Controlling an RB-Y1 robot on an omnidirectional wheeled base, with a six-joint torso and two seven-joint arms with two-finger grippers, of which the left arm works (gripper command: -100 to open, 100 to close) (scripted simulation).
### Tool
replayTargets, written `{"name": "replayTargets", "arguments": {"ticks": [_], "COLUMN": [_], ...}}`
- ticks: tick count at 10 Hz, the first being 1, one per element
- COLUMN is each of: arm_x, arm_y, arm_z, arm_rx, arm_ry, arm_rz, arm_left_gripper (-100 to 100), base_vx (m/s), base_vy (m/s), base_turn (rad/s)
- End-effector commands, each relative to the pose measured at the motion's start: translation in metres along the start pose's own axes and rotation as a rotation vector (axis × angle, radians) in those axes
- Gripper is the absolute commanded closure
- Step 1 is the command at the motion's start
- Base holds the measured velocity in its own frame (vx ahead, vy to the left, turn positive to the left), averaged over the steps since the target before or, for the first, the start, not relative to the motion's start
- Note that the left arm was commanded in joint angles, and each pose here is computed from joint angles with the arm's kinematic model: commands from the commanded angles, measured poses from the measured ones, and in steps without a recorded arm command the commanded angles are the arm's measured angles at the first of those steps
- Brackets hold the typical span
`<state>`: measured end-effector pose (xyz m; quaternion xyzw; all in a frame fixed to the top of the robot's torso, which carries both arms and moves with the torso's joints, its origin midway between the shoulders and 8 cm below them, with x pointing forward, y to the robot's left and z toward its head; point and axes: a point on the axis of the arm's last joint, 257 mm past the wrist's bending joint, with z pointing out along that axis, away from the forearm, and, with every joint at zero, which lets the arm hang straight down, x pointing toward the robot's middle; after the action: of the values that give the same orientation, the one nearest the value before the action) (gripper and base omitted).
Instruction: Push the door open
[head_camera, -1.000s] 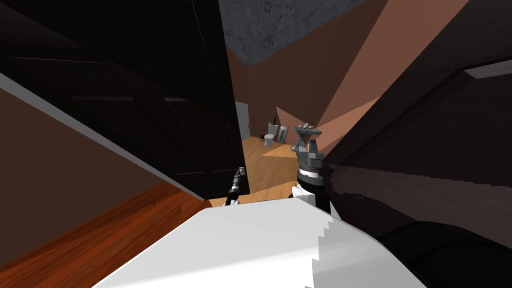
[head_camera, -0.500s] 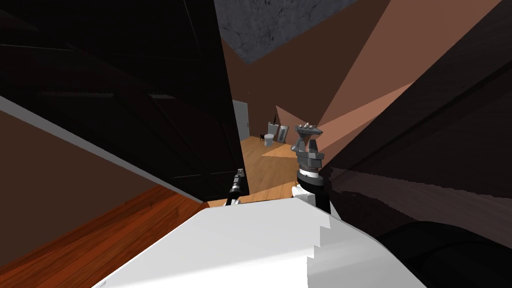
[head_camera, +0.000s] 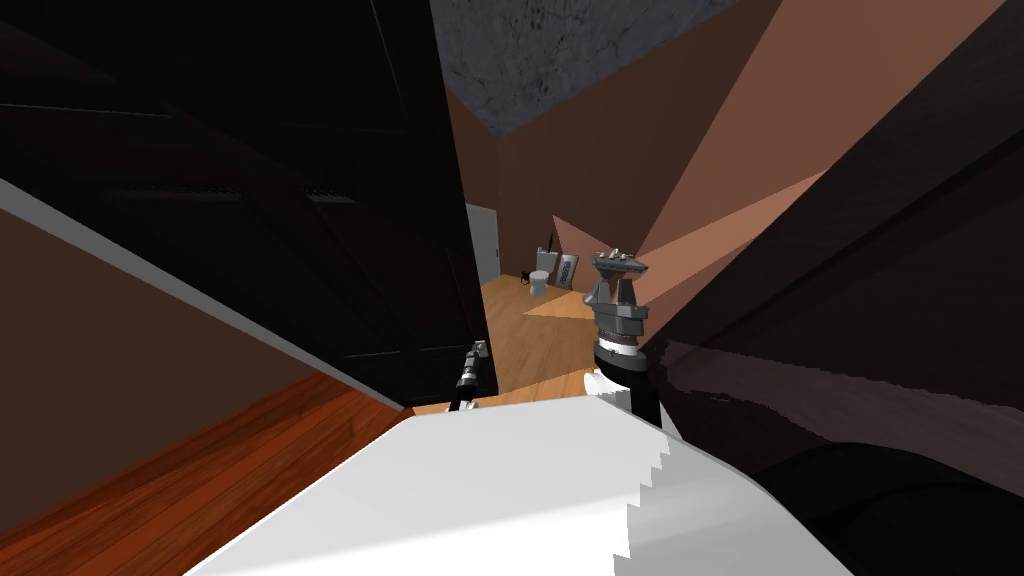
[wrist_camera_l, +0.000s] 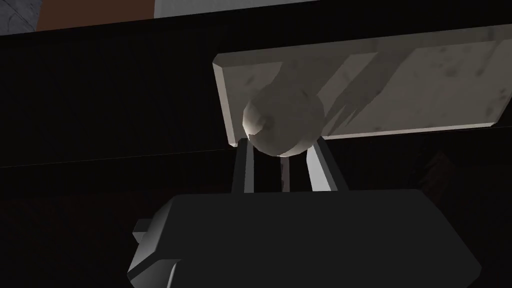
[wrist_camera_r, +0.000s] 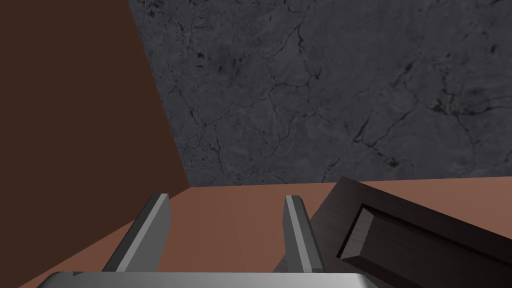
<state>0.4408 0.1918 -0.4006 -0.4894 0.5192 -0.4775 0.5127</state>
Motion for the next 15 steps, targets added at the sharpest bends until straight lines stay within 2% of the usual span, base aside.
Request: {"name": "replayTargets", "arguments": {"ticks": [1, 2, 3, 6, 8, 10, 12, 15], "arm_x": [-0.014, -0.02, -0.016, -0.007, 0.019, 0.036, 0.019, 0.003], "arm_y": [-0.005, -0.005, -0.004, -0.004, -0.008, -0.011, -0.007, -0.005], "arm_z": [0.0043, 0.0046, -0.0027, -0.0077, -0.013, -0.0148, -0.0171, -0.016], "arm_rx": [0.016, 0.017, 0.011, 0.013, 0.016, 0.018, 0.018, 0.021], "arm_ry": [-0.024, -0.038, -0.018, -0.012, -0.008, -0.008, -0.01, -0.015], "arm_rz": [0.01, 0.012, 0.026, 0.016, -0.029, -0.063, -0.03, -0.003], "arm_left_gripper": [100, 100, -100, -100, -100, -100, -100, -100], "base_vx": [0.174, 0.189, -0.04, -0.189, -0.226, -0.18, 0.015, 0.216], "base_vy": [-0.007, -0.025, 0.008, 0.052, -0.021, -0.076, -0.003, 0.053], "base_turn": [0.082, 0.052, 0.083, 0.025, 0.057, 0.024, -0.009, -0.028]}}
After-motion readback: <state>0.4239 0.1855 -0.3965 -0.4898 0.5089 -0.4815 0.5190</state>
